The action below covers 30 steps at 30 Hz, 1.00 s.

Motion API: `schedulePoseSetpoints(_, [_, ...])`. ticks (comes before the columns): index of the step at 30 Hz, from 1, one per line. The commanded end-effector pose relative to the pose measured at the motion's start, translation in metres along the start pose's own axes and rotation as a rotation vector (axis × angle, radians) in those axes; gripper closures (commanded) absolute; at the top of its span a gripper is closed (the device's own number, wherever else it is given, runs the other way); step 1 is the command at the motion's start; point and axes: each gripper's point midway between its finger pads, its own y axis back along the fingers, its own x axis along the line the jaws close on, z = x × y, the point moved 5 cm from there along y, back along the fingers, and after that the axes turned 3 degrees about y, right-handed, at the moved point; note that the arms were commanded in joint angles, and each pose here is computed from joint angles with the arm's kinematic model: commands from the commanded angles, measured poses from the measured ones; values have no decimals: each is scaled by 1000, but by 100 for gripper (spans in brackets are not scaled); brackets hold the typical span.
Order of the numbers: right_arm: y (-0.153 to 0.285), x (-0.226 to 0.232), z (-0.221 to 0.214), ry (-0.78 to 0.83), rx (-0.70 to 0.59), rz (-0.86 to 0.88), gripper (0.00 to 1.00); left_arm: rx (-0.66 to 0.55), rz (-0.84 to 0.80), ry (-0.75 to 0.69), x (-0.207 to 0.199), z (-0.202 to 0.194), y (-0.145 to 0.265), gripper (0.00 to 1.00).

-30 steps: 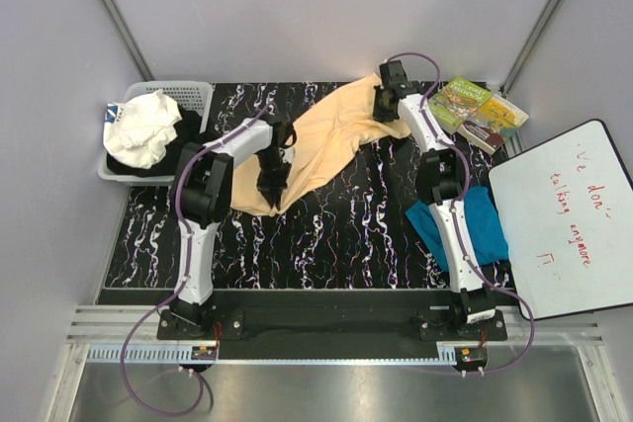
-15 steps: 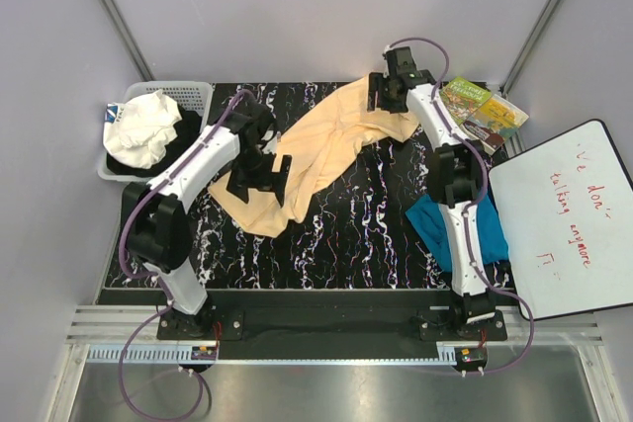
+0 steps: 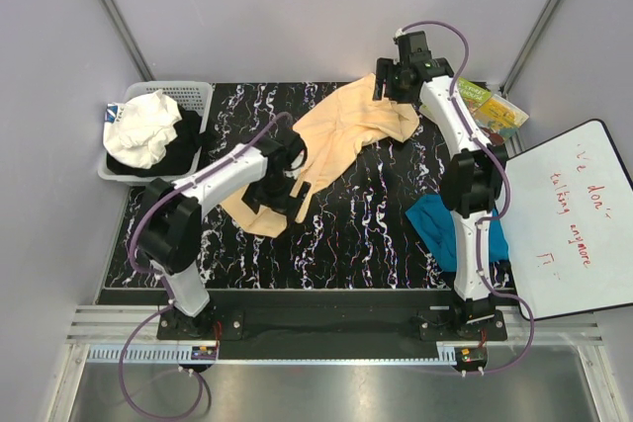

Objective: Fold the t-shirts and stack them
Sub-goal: Rotate the tshirt 90 degrees

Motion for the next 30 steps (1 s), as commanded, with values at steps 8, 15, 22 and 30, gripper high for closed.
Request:
schedulePoseSetpoints(8, [24,9,-5,-45,37,54,25,-23,229,-94,-2,1,-50,23])
schedulePoseSetpoints(15, [28,9,-6,-37,45,56,25,7,267,-110,0,3,-67,74])
schedulePoseSetpoints(22, [27,9,-9,-39,61,73,25,-58,222,-74,-3,0,-34,93])
schedulePoseSetpoints(30, [20,21,-24,-64,136,171,25,-59,-3,144,11,1,-23,83])
